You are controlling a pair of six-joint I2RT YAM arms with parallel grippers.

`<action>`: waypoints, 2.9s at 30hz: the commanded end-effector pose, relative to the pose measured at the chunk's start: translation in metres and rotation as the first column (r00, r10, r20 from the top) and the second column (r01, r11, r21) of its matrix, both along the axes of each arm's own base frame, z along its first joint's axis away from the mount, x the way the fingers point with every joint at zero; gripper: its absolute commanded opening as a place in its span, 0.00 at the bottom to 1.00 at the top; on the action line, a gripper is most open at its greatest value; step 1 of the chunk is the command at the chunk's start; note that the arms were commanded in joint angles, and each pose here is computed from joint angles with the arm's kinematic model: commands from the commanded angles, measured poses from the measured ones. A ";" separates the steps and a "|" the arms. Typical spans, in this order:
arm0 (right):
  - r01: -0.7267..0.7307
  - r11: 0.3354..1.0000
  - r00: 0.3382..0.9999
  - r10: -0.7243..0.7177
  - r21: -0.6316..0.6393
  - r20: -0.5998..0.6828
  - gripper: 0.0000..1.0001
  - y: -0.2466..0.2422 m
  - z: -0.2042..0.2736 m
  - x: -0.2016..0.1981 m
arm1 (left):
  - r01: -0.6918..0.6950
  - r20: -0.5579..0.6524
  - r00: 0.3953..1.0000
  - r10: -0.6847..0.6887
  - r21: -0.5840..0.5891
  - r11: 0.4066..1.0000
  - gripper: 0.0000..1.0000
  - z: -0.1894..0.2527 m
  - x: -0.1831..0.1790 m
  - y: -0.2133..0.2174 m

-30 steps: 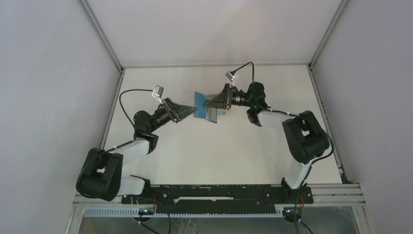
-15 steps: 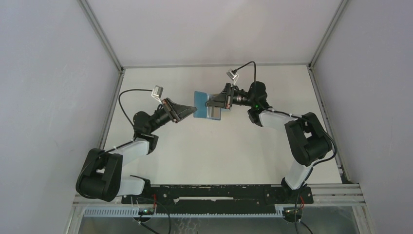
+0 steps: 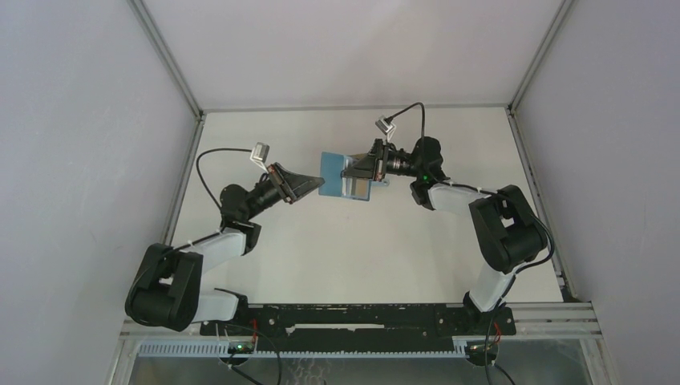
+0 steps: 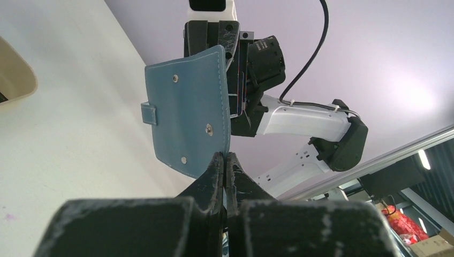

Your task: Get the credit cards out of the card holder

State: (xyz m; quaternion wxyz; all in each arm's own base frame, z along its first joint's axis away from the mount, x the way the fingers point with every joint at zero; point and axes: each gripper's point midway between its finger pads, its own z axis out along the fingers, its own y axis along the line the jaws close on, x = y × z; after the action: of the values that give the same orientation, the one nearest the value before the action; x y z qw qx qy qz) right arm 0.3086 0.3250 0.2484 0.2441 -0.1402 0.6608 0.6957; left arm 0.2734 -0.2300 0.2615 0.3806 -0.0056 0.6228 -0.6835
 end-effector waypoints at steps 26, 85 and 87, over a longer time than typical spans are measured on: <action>0.021 1.000 0.999 -0.022 -0.019 -0.025 0.00 -0.053 -0.013 -0.020 | -0.058 0.011 0.998 0.058 0.006 0.998 0.00 -0.009 0.012 0.016; 0.181 0.809 0.966 -0.254 -0.560 -0.054 0.00 -0.043 -0.090 0.160 | -0.142 -0.324 0.914 0.246 0.312 0.939 0.00 -0.200 -0.023 0.036; 0.189 0.803 0.964 -0.261 -0.565 -0.049 0.00 -0.046 -0.089 0.163 | -0.153 -0.305 0.913 0.271 0.361 0.920 0.00 -0.201 -0.020 0.039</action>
State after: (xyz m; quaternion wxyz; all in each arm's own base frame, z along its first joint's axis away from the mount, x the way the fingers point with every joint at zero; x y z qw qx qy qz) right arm 0.4607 0.2886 0.1547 0.2169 -0.0754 0.8575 0.4604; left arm 0.2433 -0.1957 0.0566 0.2890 -0.1595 0.7703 -0.5456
